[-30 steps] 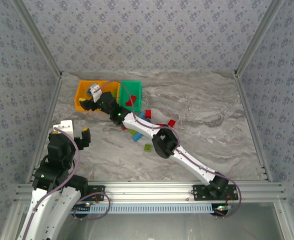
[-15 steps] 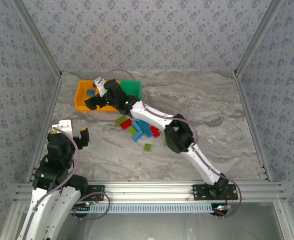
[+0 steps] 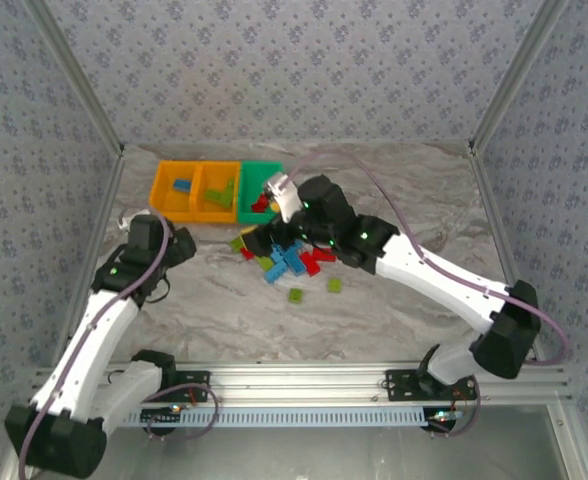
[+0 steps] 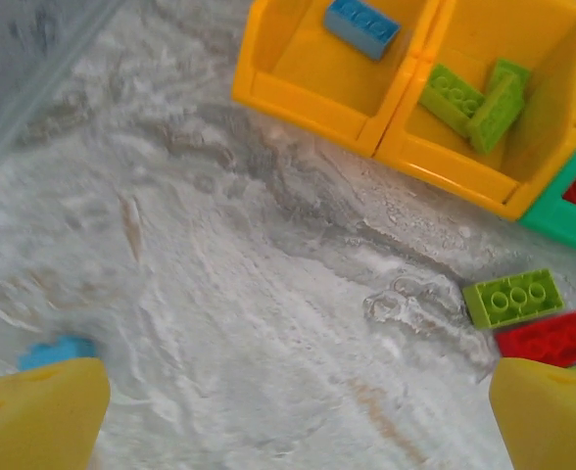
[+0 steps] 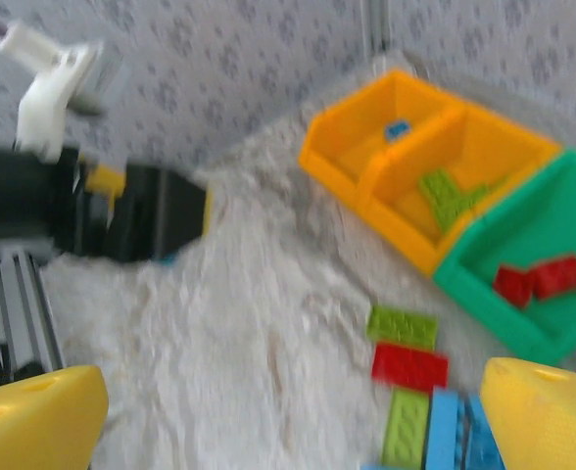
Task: Sort the legos into containers by color
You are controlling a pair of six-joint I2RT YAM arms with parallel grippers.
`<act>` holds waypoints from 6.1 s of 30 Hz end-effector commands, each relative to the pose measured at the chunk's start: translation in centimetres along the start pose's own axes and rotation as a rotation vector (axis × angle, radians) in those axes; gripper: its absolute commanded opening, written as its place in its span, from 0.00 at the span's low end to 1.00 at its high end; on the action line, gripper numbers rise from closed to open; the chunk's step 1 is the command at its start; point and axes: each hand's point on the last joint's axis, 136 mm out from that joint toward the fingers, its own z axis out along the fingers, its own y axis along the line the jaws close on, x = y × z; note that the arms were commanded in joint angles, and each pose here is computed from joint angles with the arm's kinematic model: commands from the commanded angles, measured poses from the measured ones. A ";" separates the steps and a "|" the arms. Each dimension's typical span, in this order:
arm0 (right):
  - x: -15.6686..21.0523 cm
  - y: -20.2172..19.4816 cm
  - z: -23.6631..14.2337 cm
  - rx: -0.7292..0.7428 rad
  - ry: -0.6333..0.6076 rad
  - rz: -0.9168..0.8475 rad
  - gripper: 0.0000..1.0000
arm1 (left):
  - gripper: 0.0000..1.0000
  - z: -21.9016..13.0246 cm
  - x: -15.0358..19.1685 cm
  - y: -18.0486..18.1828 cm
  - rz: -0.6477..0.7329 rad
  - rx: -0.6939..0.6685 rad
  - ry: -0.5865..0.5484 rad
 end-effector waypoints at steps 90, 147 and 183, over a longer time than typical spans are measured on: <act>14.7 -15.6 -6.4 0.699 0.169 0.549 1.00 | 0.51 -12.5 2.5 -22.1 0.719 0.884 -0.129; 2.8 -18.3 19.5 0.435 0.195 0.228 0.31 | 0.99 -14.5 4.2 -13.1 1.080 0.763 -0.552; 10.5 -8.2 -10.4 0.509 0.129 0.248 0.79 | 0.64 7.6 5.9 -13.8 -0.057 0.058 0.297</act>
